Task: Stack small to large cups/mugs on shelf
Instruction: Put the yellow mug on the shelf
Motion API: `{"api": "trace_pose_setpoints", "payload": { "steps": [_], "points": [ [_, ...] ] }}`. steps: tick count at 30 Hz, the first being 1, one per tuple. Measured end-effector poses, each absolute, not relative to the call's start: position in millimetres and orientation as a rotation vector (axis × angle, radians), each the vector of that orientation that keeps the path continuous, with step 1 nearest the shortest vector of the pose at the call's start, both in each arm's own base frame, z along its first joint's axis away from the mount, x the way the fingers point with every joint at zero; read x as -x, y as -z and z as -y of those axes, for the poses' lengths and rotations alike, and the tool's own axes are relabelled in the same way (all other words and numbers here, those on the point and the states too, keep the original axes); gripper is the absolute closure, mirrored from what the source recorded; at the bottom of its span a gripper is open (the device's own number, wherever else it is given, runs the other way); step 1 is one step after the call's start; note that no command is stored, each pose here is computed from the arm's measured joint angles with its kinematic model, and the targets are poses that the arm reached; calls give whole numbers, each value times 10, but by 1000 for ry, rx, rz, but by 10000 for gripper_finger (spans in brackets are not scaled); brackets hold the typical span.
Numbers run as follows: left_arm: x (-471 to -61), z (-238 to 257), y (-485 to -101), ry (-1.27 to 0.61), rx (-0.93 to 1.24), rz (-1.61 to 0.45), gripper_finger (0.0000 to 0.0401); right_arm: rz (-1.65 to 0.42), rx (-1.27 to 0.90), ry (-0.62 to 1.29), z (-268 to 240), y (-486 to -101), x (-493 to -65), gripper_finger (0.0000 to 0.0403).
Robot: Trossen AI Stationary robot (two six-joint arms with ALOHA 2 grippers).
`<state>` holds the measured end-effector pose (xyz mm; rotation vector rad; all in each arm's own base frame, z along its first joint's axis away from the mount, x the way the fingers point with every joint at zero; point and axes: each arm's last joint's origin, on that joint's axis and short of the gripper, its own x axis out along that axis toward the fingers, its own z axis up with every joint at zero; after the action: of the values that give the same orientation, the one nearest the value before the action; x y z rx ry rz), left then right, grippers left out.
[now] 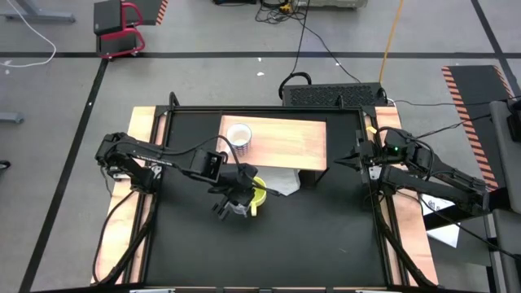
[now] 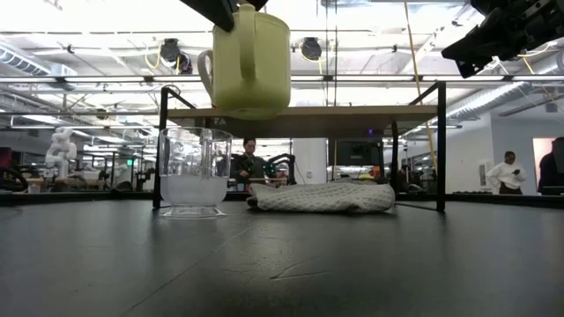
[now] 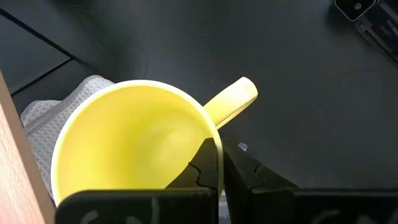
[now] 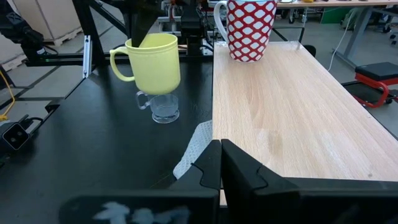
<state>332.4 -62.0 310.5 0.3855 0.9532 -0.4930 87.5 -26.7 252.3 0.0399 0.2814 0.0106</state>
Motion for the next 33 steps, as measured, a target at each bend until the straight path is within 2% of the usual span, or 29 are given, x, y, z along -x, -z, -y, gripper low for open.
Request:
{"api": "trace_pose_setpoints", "payload": {
  "steps": [16, 33],
  "points": [
    [-3274, 592, -3193, 480, -405, -919, 397, -281, -40, -11, 267, -2523, -875, 403],
    [-3192, 429, -3798, 433, -417, -822, 397, -281, -42, -11, 267, -2524, -875, 403]
  ]
}}
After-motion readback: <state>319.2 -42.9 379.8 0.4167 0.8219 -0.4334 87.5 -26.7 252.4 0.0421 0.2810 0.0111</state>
